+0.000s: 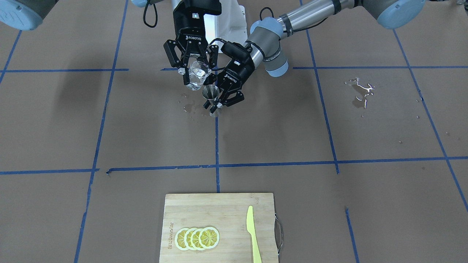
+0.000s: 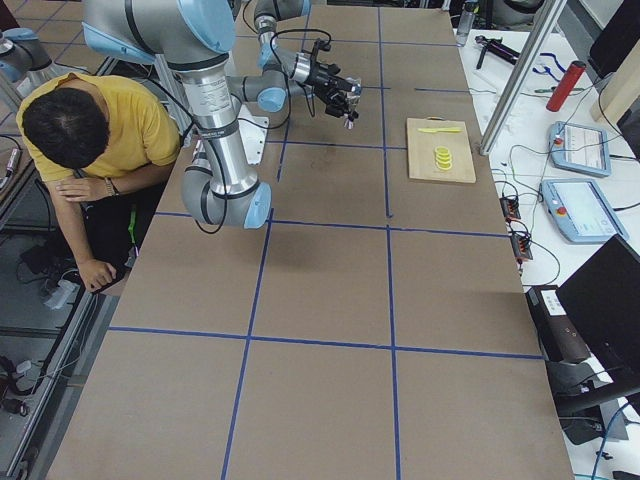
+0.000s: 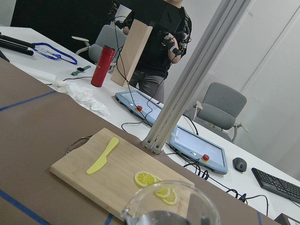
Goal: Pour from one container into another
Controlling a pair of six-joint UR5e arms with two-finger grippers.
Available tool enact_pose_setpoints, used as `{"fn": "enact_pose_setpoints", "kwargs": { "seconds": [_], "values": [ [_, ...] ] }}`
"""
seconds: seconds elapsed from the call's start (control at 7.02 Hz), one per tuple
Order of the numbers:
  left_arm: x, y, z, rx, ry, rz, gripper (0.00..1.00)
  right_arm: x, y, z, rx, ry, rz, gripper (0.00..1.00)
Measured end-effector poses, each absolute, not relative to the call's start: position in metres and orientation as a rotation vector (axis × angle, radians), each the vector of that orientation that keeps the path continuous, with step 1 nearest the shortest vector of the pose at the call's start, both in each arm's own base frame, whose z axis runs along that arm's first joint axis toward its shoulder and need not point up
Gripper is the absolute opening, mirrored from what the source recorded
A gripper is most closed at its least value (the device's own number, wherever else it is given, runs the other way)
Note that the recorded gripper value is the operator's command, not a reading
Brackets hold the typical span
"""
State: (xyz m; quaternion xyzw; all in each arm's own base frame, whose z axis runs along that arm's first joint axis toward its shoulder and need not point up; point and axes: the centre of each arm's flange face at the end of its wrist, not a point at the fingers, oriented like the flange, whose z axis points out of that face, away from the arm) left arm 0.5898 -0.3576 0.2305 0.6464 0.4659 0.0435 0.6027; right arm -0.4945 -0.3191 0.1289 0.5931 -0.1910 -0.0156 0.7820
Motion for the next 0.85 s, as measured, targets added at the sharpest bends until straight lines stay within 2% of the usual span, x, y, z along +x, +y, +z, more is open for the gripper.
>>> {"fn": "enact_pose_setpoints", "kwargs": {
  "seconds": [0.85],
  "values": [
    [0.5898, -0.3577, 0.2278, 1.499, 1.080, 0.098, 0.00, -0.4888, -0.3155, 0.1245, 1.271, -0.270, -0.199, 0.00]
  ]
}}
